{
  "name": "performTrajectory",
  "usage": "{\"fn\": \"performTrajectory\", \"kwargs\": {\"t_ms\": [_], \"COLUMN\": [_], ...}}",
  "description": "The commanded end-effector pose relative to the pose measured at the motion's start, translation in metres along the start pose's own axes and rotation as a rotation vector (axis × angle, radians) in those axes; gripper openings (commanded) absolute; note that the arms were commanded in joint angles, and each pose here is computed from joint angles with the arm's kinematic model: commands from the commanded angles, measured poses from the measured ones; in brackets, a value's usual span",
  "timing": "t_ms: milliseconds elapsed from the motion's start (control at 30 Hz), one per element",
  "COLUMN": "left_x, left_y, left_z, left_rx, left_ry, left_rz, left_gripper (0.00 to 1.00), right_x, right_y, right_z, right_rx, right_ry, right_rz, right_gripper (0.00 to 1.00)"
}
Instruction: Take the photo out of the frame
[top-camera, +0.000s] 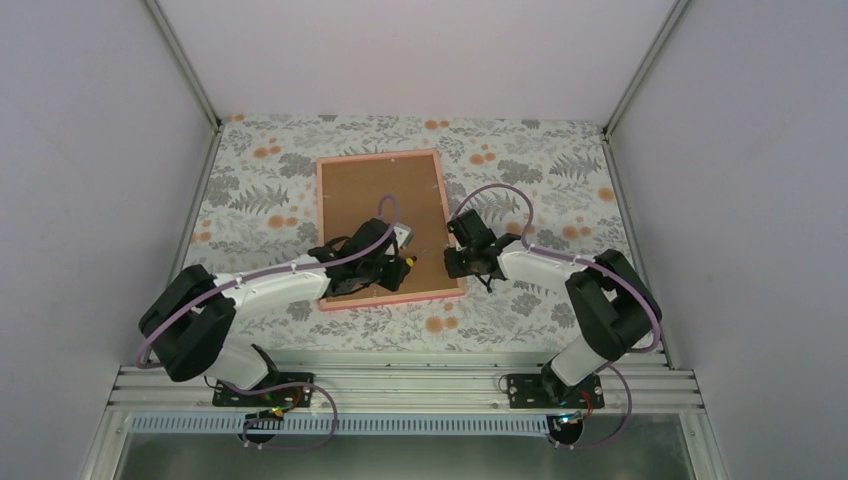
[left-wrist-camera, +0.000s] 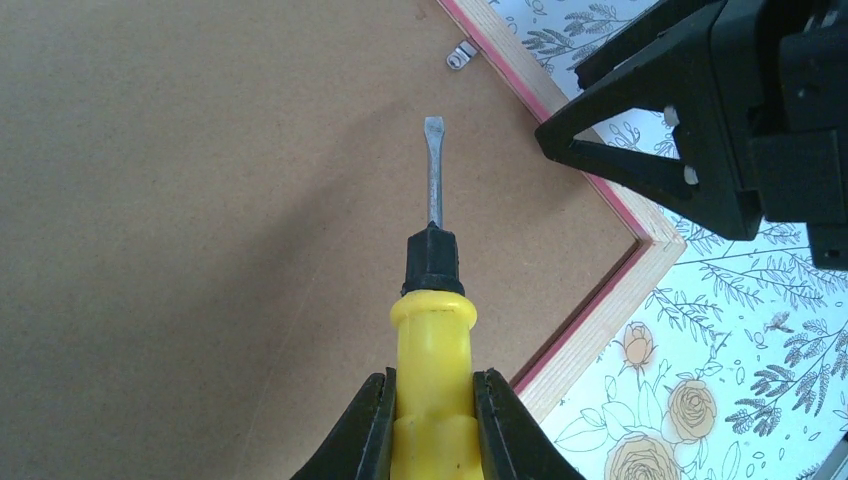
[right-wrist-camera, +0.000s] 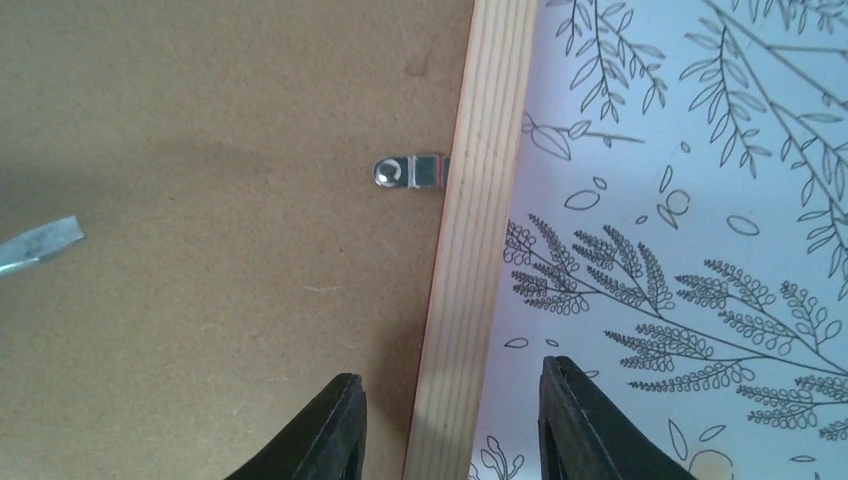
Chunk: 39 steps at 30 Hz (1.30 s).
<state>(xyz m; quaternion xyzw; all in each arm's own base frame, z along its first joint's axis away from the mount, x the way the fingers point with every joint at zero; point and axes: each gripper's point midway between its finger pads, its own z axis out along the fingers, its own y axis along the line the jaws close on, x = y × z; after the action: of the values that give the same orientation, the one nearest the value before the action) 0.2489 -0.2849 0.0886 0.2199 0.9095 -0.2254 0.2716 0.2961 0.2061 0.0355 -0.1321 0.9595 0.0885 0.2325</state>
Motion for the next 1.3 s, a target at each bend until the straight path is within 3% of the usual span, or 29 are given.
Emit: {"fn": "performTrajectory", "kwargs": {"t_ms": [0, 833, 1267], "left_x": [-0.02, -0.02, -0.02], "left_y": [-0.014, -0.028, -0.026], "left_z": [0.002, 0.039, 0.056], "left_rx": [0.042, 0.096, 0.089], "left_ry": [-0.049, -0.007, 0.015], "left_rz": [0.034, 0.046, 0.036], "left_gripper": [0.02, 0.02, 0.02], "right_x": [0.01, 0.017, 0.022], "right_y": [-0.002, -0.001, 0.003], "right_z": [0.007, 0.015, 0.018], "right_rx": [-0.003, -0.057, -0.086], "right_ry": [0.028, 0.046, 0.057], "right_rz": [0.025, 0.074, 0.076], "right_gripper": [0.35, 0.12, 0.07]}}
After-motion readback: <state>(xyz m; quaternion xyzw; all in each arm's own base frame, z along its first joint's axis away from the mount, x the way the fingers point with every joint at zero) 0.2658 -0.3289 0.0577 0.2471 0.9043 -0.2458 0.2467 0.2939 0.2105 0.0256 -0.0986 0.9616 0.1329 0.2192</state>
